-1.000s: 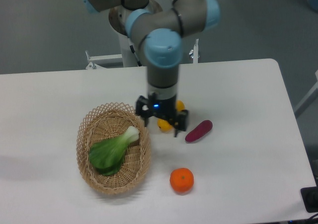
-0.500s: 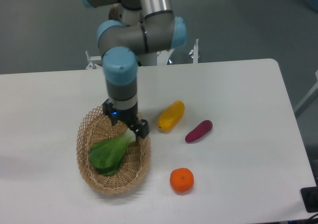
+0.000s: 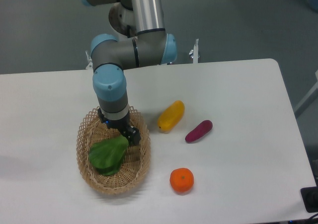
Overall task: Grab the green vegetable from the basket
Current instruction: 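Close the gripper on the bok choy stem inside the basket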
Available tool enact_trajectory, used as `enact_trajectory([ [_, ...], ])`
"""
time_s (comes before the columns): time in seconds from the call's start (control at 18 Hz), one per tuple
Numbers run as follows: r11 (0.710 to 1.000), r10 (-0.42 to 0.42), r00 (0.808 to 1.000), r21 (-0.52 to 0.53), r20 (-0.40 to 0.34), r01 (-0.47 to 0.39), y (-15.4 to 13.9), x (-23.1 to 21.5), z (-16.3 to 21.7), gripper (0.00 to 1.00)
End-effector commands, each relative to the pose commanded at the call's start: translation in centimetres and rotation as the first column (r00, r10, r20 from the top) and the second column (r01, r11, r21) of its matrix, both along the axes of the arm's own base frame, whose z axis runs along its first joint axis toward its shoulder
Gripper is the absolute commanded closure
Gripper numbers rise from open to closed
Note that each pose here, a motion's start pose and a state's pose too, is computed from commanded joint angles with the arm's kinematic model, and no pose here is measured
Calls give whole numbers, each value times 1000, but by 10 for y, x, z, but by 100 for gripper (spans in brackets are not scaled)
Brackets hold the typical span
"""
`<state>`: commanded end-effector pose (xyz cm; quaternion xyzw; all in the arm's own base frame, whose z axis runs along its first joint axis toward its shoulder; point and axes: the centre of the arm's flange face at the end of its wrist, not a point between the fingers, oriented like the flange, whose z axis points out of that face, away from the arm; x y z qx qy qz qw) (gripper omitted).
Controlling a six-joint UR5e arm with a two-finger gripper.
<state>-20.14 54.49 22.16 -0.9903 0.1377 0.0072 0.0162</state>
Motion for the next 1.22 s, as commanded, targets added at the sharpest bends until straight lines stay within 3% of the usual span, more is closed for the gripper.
enact_trajectory([
  [0.67, 1000, 11, 1000, -13, -2, -11, 2, -3, -13, 1],
  [1.0, 1000, 8, 1000, -12, -7, -8, 3, -4, -12, 47],
  [1.11, 1000, 8, 1000, -8, -9, -8, 4, -4, -10, 58],
  [1.22, 1000, 8, 1000, -6, -7, -8, 4, -4, -10, 62],
])
